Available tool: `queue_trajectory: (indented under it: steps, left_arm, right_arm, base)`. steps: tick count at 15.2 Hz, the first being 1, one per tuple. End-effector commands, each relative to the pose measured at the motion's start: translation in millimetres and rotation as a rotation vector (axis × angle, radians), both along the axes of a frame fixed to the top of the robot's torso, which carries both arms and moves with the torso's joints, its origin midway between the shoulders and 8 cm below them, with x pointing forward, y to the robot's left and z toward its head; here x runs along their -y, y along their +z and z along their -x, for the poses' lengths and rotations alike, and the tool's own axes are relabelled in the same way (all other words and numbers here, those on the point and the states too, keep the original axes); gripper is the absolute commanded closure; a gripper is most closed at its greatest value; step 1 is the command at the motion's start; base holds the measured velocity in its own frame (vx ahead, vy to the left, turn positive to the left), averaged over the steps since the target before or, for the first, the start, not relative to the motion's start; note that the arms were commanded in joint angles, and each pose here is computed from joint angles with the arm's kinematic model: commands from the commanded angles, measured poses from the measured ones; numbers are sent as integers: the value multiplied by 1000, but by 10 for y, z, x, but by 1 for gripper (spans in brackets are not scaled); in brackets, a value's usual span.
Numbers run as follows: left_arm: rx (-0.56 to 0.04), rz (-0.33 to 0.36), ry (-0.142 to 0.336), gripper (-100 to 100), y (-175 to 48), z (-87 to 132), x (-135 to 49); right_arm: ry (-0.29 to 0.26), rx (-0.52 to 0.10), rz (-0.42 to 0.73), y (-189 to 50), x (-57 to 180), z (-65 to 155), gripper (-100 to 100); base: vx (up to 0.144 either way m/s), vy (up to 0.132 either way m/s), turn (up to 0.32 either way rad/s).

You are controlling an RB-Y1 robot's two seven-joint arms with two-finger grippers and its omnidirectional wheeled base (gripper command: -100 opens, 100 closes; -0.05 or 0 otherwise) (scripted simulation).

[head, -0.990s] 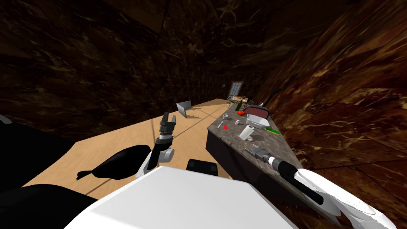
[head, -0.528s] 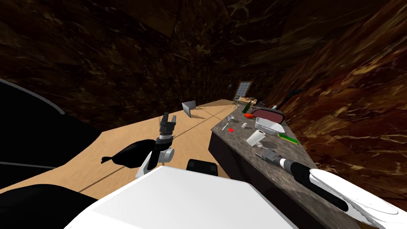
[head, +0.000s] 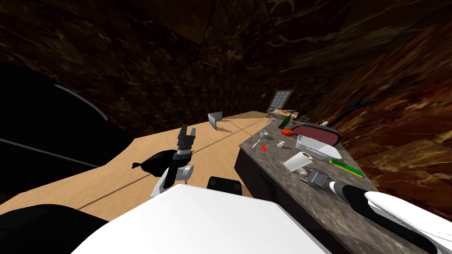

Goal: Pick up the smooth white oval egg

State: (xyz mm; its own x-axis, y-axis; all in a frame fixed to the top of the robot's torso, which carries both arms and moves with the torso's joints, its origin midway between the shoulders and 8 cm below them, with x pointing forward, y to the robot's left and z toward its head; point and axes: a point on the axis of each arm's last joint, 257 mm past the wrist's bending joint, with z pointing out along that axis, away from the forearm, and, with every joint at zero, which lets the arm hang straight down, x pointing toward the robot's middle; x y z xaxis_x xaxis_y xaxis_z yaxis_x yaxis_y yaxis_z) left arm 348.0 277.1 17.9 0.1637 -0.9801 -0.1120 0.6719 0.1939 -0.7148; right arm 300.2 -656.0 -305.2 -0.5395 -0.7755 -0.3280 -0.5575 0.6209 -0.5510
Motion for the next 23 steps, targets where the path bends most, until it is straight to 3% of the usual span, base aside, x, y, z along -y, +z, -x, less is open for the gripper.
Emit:
queue_trajectory:
  steps: [1, 4, 5, 6, 7, 8, 10, 11, 12, 13, 14, 15, 16, 17, 20, 21, 22, 23]
  left_arm:
    - [0, 0, 0, 0, 0, 0, 0]
    - [0, 0, 0, 0, 0, 0, 0]
    - [0, 0, 0, 0, 0, 0, 0]
    - [0, 0, 0, 0, 0, 0, 0]
    - [0, 0, 0, 0, 1, 0, 0]
    - [0, 0, 0, 0, 1, 0, 1]
    - [0, 0, 0, 0, 1, -1, 1]
    - [0, 0, 0, 0, 1, 0, 0]
    - [0, 0, 0, 0, 1, -1, 1]
    - [0, 0, 0, 0, 1, -1, 1]
    - [0, 0, 0, 0, 1, -1, 1]
    - [0, 0, 0, 0, 1, -1, 1]
    - [0, 0, 0, 0, 1, -1, 1]
    - [0, 0, 0, 0, 1, -1, 1]
    - [0, 0, 0, 0, 0, 0, 0]
    - [0, 0, 0, 0, 0, 0, -1]
    - [0, 0, 0, 0, 1, -1, 1]
    - [0, 0, 0, 0, 1, -1, 0]
  right_arm:
    - [5, -48, 69, 26, 235, 136, -100]
    - [9, -128, 134, -48, 464, 413, -100]
    - [7, -92, 109, -32, 379, 279, -100]
    - [-44, -99, 104, -92, 530, 506, -100]
    - [-44, -98, 104, -89, 531, 503, -100]
    - [-89, -110, 89, -195, 618, 737, -100]
    - [-98, -99, 95, -137, 661, 730, -100]
    - [-150, -117, 83, -243, 759, 1030, -100]
    - [-154, -100, 87, -180, 789, 979, -100]
    - [-207, -120, 76, -281, 878, 1302, -100]
    - [-211, -105, 80, -227, 907, 1259, -100]
    - [-262, -125, 69, -327, 975, 1580, -100]
    - [-272, -105, 76, -244, 1030, 1545, -100]
    - [-317, -124, 69, -311, 1085, 1864, -100]
    - [-333, -108, 74, -262, 1138, 1860, -100]
    - [-392, -112, 69, -291, 1217, 2171, -100]
    - [-396, -111, 73, -270, 1236, 2197, -100]
    - [-448, -133, 65, -342, 1255, 2563, -100]
  base:
    - [37, 15, 219]
    - [50, 2, 230]
    - [40, -6, 93]
    - [-29, 6, 274]
    - [-68, 2, 444]
    - [-110, -17, 498]
    - [-103, -23, 318]
    - [-89, -7, 414]
    - [-94, -1, 416]
    - [-110, -2, 418]
    - [-109, -1, 378]
    - [-106, 2, 444]
    - [-97, 6, 478]
    - [-105, 22, 510]
    - [-73, 14, 218]
    - [-46, 25, 341]
    - [-62, 21, 430]
    - [-87, 28, 499]
